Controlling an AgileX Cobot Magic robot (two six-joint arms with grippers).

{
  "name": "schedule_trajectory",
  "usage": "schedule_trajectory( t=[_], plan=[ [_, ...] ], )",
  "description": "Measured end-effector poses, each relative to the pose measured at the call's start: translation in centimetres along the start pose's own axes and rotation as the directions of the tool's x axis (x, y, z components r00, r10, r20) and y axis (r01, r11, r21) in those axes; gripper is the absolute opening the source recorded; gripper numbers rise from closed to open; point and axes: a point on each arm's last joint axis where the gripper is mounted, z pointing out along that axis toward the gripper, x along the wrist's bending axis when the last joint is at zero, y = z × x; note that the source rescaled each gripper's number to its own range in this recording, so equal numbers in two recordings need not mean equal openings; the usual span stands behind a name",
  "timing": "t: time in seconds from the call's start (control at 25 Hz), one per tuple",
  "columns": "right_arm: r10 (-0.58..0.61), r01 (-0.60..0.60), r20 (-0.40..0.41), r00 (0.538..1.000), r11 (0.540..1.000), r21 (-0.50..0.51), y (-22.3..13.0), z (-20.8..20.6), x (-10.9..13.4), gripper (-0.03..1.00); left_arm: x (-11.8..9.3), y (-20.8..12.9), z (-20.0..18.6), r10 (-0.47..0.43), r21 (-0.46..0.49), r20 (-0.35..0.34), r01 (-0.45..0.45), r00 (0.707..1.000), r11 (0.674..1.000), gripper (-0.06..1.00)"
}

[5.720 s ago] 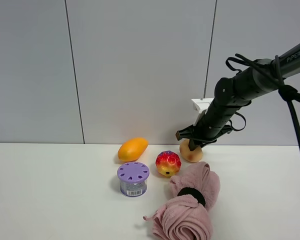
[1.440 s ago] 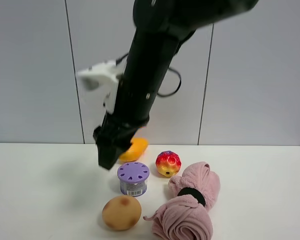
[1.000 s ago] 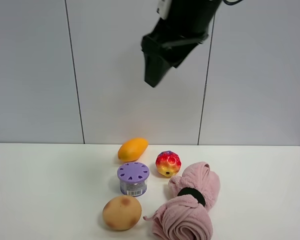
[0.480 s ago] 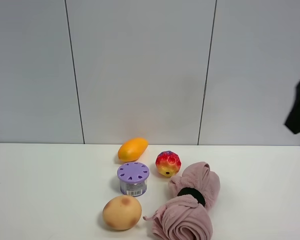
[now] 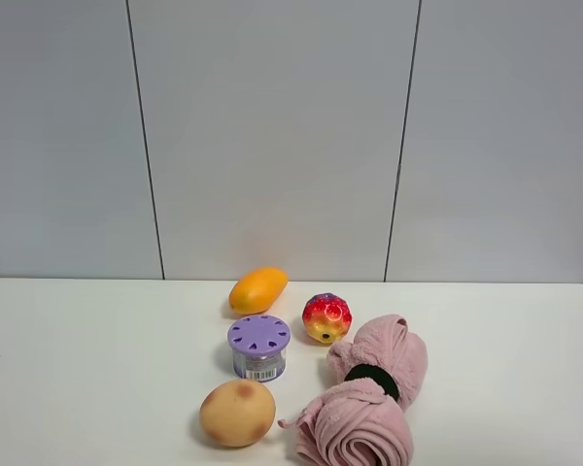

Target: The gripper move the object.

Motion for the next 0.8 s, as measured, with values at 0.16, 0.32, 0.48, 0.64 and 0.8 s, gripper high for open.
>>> schedule_trajectory(
  t=[0.16,0.32,0.48,0.64,0.8],
  plan=[
    [-0.002,0.002,0.0,1.0,0.999,0.043,-3.3,-1.3,-0.4,0.89,0.0,0.0,0.0,0.0,0.0,0.0,0.0,1.0,1.0,1.0],
    [-0.005,0.005,0.0,1.0,0.998,0.064,-6.0,-0.6,-0.7,0.98,0.0,0.0,0.0,0.0,0.0,0.0,0.0,1.0,1.0,1.0],
    [0.0,0.0,-0.017,1.0,0.999,0.032,-6.8,-0.3,-0.6,0.99,0.0,0.0,0.0,0.0,0.0,0.0,0.0,1.0,1.0,1.0],
    [0.002,-0.003,-0.032,0.999,0.999,-0.033,-6.8,-0.5,-0.6,0.99,0.0,0.0,0.0,0.0,0.0,0.0,0.0,1.0,1.0,1.0],
    [-0.002,-0.002,-0.044,0.999,0.997,-0.076,-6.8,0.2,-0.5,0.99,0.0,0.0,0.0,0.0,0.0,0.0,0.0,1.0,1.0,1.0]
  ],
)
